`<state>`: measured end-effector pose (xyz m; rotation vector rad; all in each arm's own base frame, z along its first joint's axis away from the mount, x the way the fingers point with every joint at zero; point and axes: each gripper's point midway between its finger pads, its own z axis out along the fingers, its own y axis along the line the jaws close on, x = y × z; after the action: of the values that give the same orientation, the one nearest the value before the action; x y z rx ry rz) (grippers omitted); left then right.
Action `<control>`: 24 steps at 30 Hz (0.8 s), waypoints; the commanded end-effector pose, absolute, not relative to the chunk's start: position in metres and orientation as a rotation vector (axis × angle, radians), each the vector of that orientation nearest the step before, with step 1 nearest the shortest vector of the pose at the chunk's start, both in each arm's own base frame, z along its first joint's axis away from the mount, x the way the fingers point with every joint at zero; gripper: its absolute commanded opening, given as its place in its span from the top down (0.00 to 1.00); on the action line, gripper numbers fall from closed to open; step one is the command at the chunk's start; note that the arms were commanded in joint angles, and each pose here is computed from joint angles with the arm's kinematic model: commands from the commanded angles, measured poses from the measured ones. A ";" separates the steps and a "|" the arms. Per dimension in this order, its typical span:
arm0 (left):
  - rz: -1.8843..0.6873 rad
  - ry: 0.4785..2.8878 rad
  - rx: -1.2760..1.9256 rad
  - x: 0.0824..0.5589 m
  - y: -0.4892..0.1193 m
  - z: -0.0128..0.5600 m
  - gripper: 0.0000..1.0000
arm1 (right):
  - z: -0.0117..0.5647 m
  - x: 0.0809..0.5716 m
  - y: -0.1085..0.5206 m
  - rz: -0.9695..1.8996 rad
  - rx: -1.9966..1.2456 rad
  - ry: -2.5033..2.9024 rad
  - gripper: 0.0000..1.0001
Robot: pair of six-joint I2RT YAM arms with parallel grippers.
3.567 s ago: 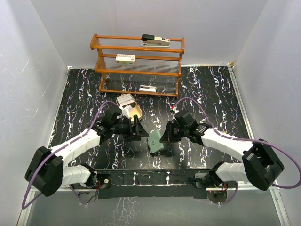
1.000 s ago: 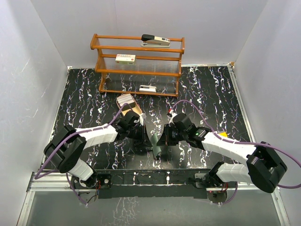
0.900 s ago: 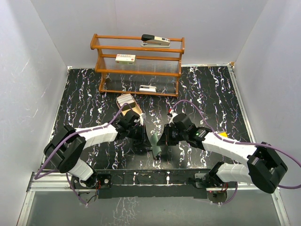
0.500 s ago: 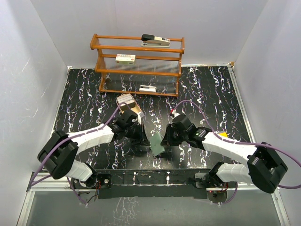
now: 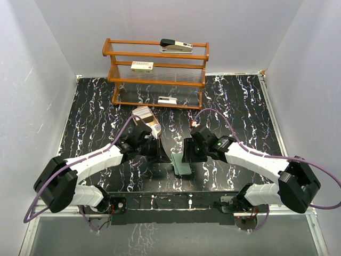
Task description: Put the credit cards into the card holder
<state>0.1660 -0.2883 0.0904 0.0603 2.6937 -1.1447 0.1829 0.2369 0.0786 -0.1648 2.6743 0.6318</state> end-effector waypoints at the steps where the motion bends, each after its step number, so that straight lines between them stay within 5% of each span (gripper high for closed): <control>1: -1.218 2.618 0.057 0.165 -0.290 0.112 1.00 | 0.101 0.191 0.251 0.685 -0.215 2.605 0.50; 18: -1.267 2.580 0.059 0.169 -0.297 0.130 1.00 | 0.092 0.190 0.278 0.697 -0.297 2.584 0.43; 24: -1.263 2.582 0.051 0.166 -0.294 0.128 1.00 | 0.088 0.193 0.271 0.639 -0.295 2.581 0.55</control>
<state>0.1691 -0.2925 0.1127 0.0357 2.6250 -1.2075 0.1751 0.2606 0.0714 -0.2969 2.6734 0.6329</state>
